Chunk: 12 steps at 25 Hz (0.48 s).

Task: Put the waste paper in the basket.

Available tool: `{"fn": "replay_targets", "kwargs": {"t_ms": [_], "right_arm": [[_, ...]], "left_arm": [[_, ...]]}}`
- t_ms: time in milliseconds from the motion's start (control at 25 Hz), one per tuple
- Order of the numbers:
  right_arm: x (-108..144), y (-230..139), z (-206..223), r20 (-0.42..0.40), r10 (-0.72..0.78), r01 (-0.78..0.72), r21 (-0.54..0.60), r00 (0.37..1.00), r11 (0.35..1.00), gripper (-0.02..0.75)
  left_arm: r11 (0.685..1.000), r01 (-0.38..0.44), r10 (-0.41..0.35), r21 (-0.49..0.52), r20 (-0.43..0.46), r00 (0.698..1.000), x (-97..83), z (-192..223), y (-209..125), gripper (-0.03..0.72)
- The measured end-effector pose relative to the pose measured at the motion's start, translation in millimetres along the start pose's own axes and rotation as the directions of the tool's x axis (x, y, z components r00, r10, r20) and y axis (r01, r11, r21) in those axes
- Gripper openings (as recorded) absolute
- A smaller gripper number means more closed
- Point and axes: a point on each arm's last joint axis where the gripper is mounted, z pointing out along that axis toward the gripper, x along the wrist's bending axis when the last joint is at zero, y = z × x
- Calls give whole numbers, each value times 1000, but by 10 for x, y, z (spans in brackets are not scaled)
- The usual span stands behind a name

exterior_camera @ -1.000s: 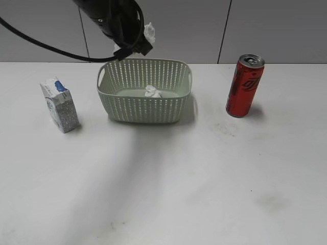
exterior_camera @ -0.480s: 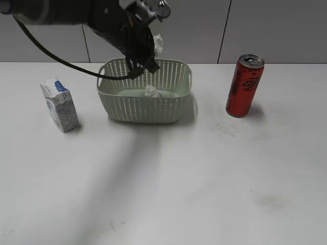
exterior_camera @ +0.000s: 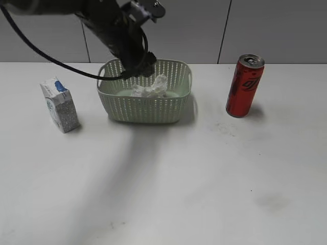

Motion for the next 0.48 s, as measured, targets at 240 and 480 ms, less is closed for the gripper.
{"fn": "replay_targets", "kwargs": {"t_ms": [240, 480], "right_arm": [[0, 1, 0, 0, -1, 1, -1, 1000, 1000, 500], [0, 1, 0, 0, -1, 1, -1, 1000, 1000, 500]], "left_arm": [[987, 129, -128, 93, -14, 992, 264, -708, -88, 646], [891, 398, -395, 219, -61, 917, 873, -1295, -599, 625]]}}
